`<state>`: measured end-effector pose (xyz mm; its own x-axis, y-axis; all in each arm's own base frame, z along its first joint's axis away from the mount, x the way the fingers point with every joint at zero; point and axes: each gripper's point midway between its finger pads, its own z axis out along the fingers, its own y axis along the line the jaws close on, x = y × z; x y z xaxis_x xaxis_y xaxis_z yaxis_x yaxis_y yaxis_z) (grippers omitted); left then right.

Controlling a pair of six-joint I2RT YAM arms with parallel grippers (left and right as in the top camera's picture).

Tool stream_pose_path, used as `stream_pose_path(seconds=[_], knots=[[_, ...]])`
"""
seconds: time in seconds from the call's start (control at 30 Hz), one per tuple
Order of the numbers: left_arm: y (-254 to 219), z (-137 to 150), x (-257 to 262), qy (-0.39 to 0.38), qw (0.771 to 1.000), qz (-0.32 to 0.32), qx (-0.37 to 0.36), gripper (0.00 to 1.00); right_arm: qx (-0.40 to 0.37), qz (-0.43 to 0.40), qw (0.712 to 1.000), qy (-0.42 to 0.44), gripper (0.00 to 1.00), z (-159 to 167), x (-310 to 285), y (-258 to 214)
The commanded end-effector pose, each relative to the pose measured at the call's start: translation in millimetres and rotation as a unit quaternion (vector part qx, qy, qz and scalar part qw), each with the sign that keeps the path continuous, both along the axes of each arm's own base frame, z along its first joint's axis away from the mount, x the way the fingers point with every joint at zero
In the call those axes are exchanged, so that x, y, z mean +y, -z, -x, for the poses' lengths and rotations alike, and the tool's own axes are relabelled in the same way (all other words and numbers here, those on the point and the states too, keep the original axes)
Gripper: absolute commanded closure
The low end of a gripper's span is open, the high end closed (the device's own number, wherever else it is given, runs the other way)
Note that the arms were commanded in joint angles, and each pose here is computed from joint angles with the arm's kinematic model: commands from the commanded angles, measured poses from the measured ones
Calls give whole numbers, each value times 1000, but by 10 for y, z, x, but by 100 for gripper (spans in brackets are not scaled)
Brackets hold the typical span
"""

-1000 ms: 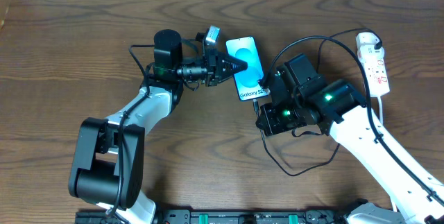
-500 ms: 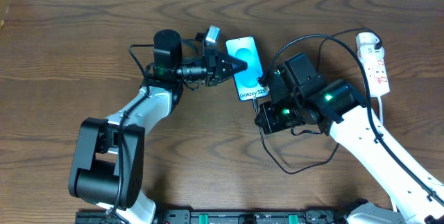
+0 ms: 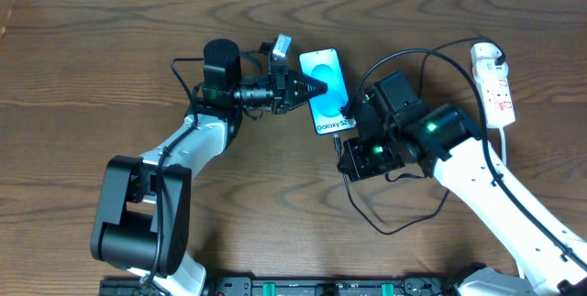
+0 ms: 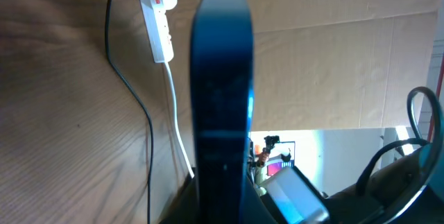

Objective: Plug charger to phone and switch on socket

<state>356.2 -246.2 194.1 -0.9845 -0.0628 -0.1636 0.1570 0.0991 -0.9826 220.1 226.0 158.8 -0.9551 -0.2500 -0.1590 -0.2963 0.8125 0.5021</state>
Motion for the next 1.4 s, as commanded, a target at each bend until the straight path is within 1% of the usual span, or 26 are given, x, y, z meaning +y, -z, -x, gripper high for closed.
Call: stream_pose_path(seconds=[0.0,0.23,0.37,0.5,0.67,1.37], knots=[[-112,-24,-6,3,1000,6,-8,93,16,-3,1000,-7,99,43,14,32],[-112,-24,-6,3,1000,6,-11,93,11,-6,1000,-8,99,26,25,26],[-112,-22,-6,6,999,4,-40,92,7,0,1000,-5,99,7,7,36],[-112,-22,-6,7,999,3,-51,93,7,0,1000,-5,99,4,4,37],[-114,-16,-6,9,999,3,-51,93,-1,13,1000,-2,99,-24,-32,60],[-122,16,-9,18,998,6,-52,93,-13,11,1000,0,99,-78,-20,52]])
